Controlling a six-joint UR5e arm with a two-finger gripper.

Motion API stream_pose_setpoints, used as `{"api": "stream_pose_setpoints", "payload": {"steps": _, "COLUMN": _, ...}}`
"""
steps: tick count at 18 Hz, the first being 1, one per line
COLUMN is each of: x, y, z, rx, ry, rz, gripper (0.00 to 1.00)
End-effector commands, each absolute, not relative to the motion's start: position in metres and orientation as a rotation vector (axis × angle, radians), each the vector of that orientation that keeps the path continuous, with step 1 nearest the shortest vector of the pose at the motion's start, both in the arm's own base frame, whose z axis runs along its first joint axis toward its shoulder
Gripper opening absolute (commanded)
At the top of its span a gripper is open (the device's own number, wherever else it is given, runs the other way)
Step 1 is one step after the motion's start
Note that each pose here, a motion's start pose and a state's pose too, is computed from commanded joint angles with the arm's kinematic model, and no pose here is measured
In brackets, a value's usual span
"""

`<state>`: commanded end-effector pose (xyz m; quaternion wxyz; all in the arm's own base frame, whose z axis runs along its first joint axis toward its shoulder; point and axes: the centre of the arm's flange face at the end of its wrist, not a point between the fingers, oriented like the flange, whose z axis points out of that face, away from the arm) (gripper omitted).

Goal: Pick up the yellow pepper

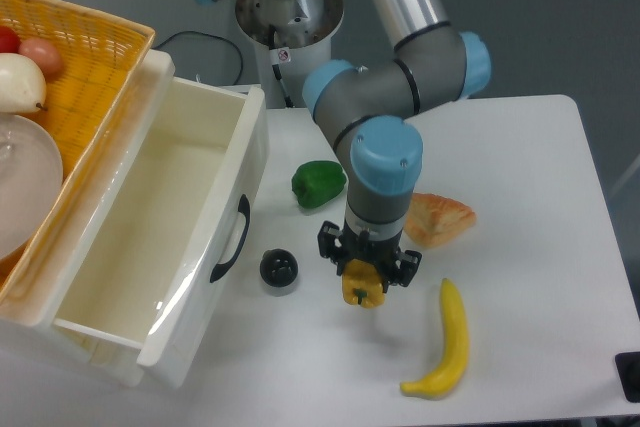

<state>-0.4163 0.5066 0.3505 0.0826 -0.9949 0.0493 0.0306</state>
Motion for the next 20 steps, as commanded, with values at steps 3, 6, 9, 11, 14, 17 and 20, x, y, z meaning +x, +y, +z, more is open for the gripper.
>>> {"api": "stream_pose_setpoints", "payload": {"steps": 3, "x": -0.41, "y": 0.5, "z": 0.365, "rx": -2.973, "ry": 0.241, "rz": 0.086, "gripper": 0.32}}
{"api": "stream_pose_setpoints", "payload": {"steps": 6, "x": -0.402, "y": 0.496, "z": 0.373, "rx": -2.975, "ry": 0.42, "rz": 0.076, "gripper": 0.32}}
{"api": "stream_pose_setpoints", "payload": {"steps": 9, "x": -0.39, "y": 0.488, "z": 0.385, "rx": -2.964, "ry": 0.642, "rz": 0.065, "gripper": 0.32}}
{"api": "stream_pose_setpoints", "payload": {"steps": 11, "x": -0.382, "y": 0.487, "z": 0.386, "rx": -2.981, "ry": 0.737, "rz": 0.064, "gripper": 0.32}}
{"api": "stream_pose_setpoints", "payload": {"steps": 14, "x": -0.373, "y": 0.492, "z": 0.385, "rx": -2.991, "ry": 0.777, "rz": 0.068, "gripper": 0.32}}
{"api": "stream_pose_setpoints", "payload": {"steps": 17, "x": -0.372, "y": 0.493, "z": 0.384, "rx": -2.992, "ry": 0.785, "rz": 0.065, "gripper": 0.32}}
{"api": "stream_pose_setpoints", "payload": {"steps": 20, "x": -0.37, "y": 0.488, "z": 0.371, "rx": -2.989, "ry": 0.828, "rz": 0.032, "gripper": 0.32}}
